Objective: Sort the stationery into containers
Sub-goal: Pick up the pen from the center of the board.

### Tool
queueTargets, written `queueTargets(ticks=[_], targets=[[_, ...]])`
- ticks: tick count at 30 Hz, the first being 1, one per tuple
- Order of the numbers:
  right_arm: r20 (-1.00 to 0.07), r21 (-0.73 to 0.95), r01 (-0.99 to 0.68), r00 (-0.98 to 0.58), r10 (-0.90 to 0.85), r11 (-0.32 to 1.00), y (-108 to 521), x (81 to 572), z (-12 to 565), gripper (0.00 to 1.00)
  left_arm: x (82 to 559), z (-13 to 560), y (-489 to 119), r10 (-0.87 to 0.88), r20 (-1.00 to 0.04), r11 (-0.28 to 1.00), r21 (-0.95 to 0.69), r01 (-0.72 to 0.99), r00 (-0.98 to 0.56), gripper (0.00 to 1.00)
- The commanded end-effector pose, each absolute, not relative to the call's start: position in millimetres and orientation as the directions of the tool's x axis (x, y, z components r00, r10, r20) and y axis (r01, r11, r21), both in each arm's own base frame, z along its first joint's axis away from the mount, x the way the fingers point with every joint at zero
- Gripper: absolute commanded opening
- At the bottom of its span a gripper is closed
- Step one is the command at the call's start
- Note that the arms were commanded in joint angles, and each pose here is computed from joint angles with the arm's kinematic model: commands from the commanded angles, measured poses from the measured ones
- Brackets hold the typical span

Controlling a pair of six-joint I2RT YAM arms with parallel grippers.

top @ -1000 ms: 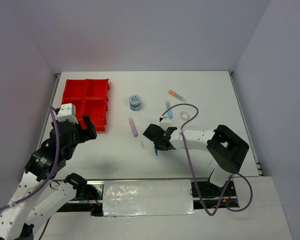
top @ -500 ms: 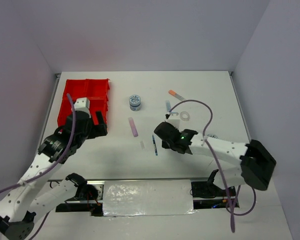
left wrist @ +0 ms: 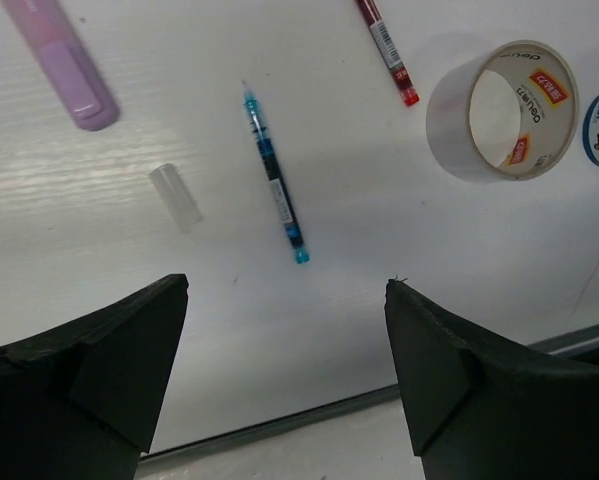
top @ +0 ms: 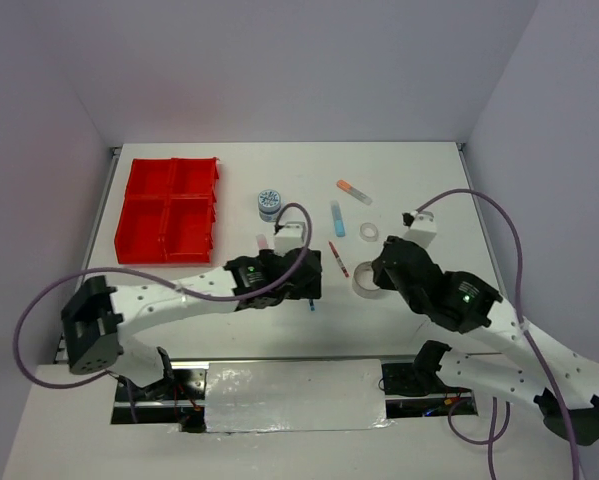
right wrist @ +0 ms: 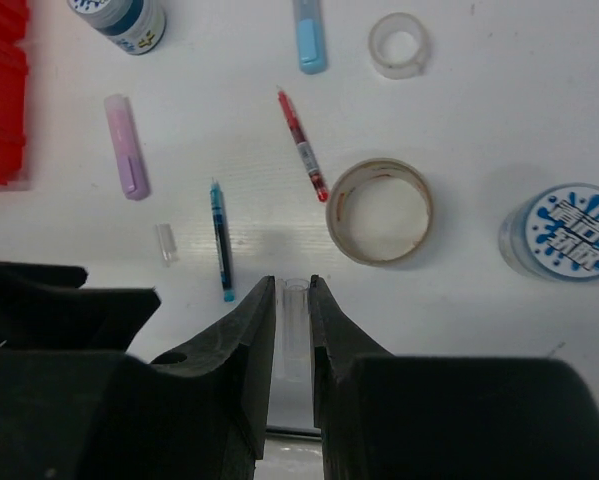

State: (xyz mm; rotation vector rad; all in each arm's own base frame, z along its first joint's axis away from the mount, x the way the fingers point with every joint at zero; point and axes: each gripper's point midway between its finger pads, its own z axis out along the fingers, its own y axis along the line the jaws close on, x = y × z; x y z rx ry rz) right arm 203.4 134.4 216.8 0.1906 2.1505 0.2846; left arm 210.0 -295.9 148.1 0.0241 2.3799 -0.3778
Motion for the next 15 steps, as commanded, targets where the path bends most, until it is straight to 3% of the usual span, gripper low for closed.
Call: queueTargets(ticks=[1,6,15], targets=[[-0.812,0.21,0.063,-0.544,0.21,0.976,105,194,224,0.02,227,153,-327,-0.178,-0.673,0.945,-0.32,0.065,-0.718,0.91],[-0.813,0.173,0.074,-0.552,0.185,0.982,91,186,222,0.02,237,123,-347,-0.14,-0.653,0.968,-0.25,0.037,-0.745,0.8],[-0.834,0.205,0.047,-0.515,0.199,0.978,84,183,236,0.02,246,76,-349,-0.102,-0.613,0.99,-0.14,-0.02,-0.783,0.73]])
